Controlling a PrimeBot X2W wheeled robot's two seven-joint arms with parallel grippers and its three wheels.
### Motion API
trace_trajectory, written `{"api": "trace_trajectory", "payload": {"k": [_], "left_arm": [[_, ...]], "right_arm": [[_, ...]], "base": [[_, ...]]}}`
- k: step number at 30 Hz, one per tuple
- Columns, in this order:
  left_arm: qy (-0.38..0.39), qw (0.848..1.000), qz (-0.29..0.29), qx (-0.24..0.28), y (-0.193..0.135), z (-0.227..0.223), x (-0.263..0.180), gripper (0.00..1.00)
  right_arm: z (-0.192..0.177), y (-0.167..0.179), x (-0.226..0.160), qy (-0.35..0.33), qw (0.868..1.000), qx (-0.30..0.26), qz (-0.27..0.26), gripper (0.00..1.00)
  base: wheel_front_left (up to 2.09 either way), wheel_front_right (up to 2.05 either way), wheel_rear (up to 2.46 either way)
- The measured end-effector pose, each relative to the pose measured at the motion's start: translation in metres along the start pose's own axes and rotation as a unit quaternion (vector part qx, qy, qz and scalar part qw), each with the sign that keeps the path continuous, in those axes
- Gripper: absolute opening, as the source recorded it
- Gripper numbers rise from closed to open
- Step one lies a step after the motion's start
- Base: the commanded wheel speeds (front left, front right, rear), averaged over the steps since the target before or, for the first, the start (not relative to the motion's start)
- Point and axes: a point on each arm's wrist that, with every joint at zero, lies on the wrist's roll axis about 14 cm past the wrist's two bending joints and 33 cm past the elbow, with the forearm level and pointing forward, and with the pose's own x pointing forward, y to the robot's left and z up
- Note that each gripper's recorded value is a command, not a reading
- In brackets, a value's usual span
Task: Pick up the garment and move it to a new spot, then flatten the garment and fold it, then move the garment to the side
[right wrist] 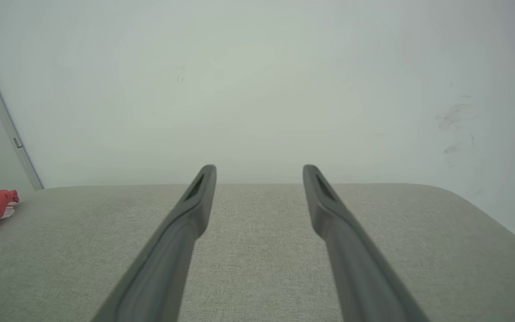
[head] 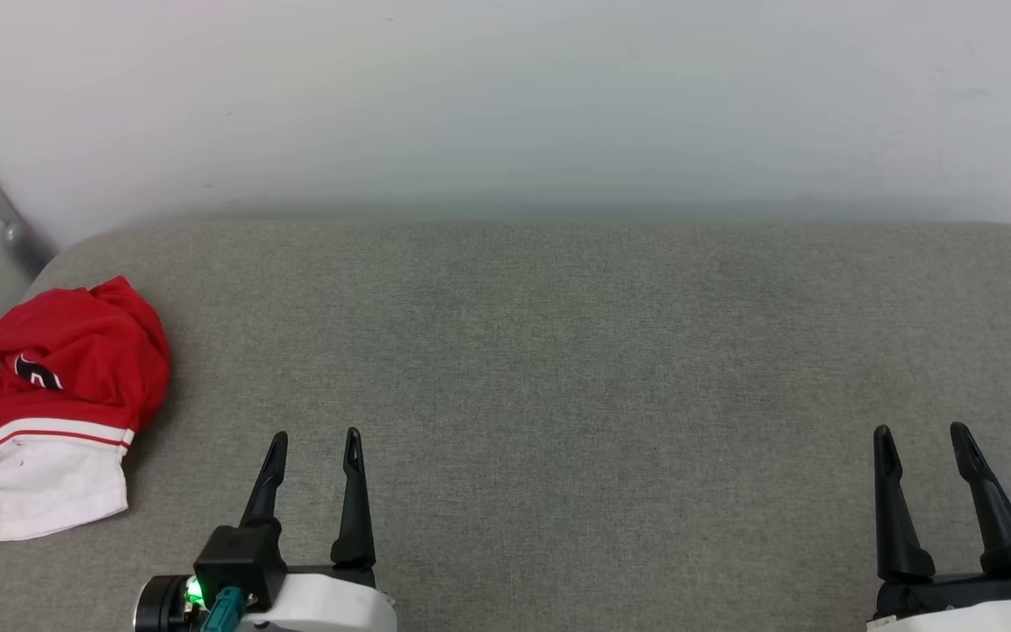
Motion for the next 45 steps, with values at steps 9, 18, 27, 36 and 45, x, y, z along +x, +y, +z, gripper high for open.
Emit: {"api": "trace_trajectory", "payload": {"k": [9, 18, 27, 36, 45], "left_arm": [[-0.004, 1.000, 0.000, 0.016, 0.000, 0.000, -0.005, 1.00], [-0.007, 1.000, 0.000, 0.022, 0.000, -0.001, -0.006, 1.00], [0.002, 1.000, 0.004, 0.014, 0.002, -0.006, -0.007, 1.00], [0.008, 1.000, 0.008, 0.011, 0.004, -0.009, -0.008, 1.00], [0.010, 1.000, 0.015, 0.013, 0.008, -0.010, -0.010, 1.00]], "right_arm": [[-0.001, 0.004, -0.003, -0.001, 1.000, -0.020, 0.009, 1.00], [0.000, 0.006, -0.004, -0.005, 1.000, -0.022, 0.013, 1.00], [-0.007, 0.004, -0.007, 0.007, 1.000, -0.007, 0.007, 1.00], [-0.012, 0.003, -0.009, 0.014, 1.000, 0.000, 0.005, 1.00], [-0.013, 0.006, -0.007, 0.016, 1.000, 0.001, 0.009, 1.00]], "base": [[0.00, 0.00, 0.00], [0.00, 0.00, 0.00], [0.00, 0.00, 0.00], [0.00, 0.00, 0.00], [0.00, 0.00, 0.00]]}}
